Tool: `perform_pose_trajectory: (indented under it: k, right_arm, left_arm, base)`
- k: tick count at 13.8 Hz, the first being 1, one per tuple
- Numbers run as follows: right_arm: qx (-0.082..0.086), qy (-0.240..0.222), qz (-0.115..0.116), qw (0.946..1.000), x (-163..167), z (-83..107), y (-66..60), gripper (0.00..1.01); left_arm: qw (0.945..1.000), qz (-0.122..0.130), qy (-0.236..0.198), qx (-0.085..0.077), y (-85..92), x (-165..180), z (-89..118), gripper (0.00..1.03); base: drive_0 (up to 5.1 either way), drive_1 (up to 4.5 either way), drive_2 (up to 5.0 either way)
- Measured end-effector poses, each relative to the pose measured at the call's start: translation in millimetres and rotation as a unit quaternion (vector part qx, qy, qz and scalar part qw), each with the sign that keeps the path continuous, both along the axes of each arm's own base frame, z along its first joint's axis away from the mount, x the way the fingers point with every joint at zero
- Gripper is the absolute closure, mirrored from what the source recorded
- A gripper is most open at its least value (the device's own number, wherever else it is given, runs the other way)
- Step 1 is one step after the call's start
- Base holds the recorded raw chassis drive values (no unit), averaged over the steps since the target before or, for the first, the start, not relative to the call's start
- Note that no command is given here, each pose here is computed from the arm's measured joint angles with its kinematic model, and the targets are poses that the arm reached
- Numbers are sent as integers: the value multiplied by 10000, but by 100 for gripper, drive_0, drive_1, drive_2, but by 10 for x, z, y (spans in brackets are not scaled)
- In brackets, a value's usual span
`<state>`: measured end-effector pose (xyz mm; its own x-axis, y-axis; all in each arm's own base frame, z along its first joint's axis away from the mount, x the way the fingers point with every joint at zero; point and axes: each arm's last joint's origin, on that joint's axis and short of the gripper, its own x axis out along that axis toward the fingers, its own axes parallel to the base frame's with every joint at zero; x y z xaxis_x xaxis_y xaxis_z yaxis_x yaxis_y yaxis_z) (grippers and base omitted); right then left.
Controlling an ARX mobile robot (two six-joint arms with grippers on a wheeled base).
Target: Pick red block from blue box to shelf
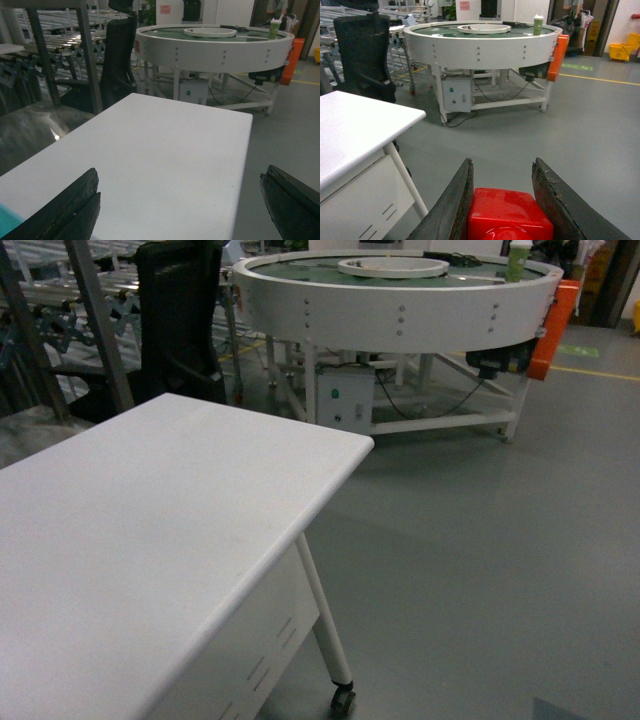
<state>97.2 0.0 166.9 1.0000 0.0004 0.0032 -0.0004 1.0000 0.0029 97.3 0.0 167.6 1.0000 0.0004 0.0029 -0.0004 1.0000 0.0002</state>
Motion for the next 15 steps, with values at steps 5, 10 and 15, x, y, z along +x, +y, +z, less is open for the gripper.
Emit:
perform_pose_trajectory:
  k: [5,10,15]
  right_arm:
    - [0,0,0,10000,0,0,0,72]
    - [0,0,0,10000,0,0,0,72]
    - [0,0,0,10000,0,0,0,72]
  left_arm:
    - [10000,0,0,0,0,0,0,5]
    - [10000,0,0,0,0,0,0,5]
    - [10000,0,0,0,0,0,0,5]
  base:
    - [-142,-142,-142]
    - [-144,-144,-144]
    - [-144,-144,-144]
